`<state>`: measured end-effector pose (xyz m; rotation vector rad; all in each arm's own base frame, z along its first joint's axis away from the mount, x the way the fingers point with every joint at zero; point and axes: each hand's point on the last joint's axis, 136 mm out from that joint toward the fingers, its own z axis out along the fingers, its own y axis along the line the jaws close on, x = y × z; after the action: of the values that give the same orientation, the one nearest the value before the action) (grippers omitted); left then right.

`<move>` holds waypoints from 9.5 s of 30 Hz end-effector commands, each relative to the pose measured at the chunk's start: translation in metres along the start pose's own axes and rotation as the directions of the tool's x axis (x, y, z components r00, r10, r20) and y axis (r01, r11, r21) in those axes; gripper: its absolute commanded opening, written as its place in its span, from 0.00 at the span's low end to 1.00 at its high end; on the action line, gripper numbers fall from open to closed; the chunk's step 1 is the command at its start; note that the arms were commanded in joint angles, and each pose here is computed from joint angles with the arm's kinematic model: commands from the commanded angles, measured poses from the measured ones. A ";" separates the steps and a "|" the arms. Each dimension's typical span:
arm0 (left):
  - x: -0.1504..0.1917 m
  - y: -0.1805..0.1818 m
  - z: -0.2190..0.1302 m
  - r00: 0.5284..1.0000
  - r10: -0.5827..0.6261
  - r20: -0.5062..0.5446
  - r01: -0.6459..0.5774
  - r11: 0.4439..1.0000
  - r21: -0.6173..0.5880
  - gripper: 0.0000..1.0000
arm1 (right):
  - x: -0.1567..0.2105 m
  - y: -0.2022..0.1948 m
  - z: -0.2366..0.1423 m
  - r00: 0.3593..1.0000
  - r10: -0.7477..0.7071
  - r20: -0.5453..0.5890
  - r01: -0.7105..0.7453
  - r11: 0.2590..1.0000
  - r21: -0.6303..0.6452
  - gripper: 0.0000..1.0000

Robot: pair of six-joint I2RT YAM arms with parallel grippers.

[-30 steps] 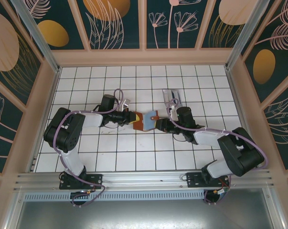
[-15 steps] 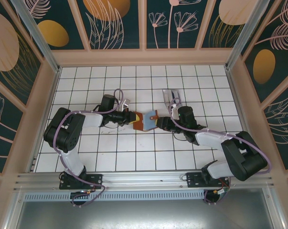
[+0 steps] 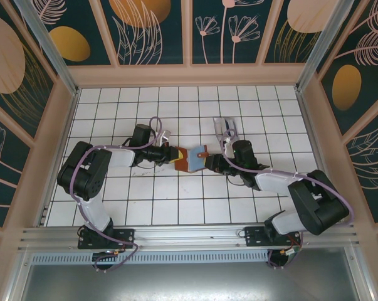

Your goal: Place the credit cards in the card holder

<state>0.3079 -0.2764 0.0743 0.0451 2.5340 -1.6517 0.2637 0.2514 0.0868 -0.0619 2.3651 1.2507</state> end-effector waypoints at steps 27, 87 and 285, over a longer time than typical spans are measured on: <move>-0.005 -0.008 -0.003 0.999 0.045 0.010 -0.045 0.999 0.019 0.00 | 0.002 0.005 -0.004 0.999 -0.022 0.029 0.023 0.999 -0.024 0.22; -0.001 0.013 0.001 1.000 0.004 0.004 -0.004 0.999 -0.040 0.00 | 0.002 0.003 0.024 0.998 -0.048 -0.034 0.047 0.999 -0.013 0.45; 0.009 -0.013 -0.005 0.999 0.037 -0.029 -0.035 0.997 0.071 0.00 | 0.019 -0.011 0.026 0.999 0.035 -0.039 -0.038 0.995 -0.095 0.22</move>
<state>0.2986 -0.2742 0.0767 0.0799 2.5227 -1.6922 0.2530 0.2586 0.0448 0.0053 2.4151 1.3606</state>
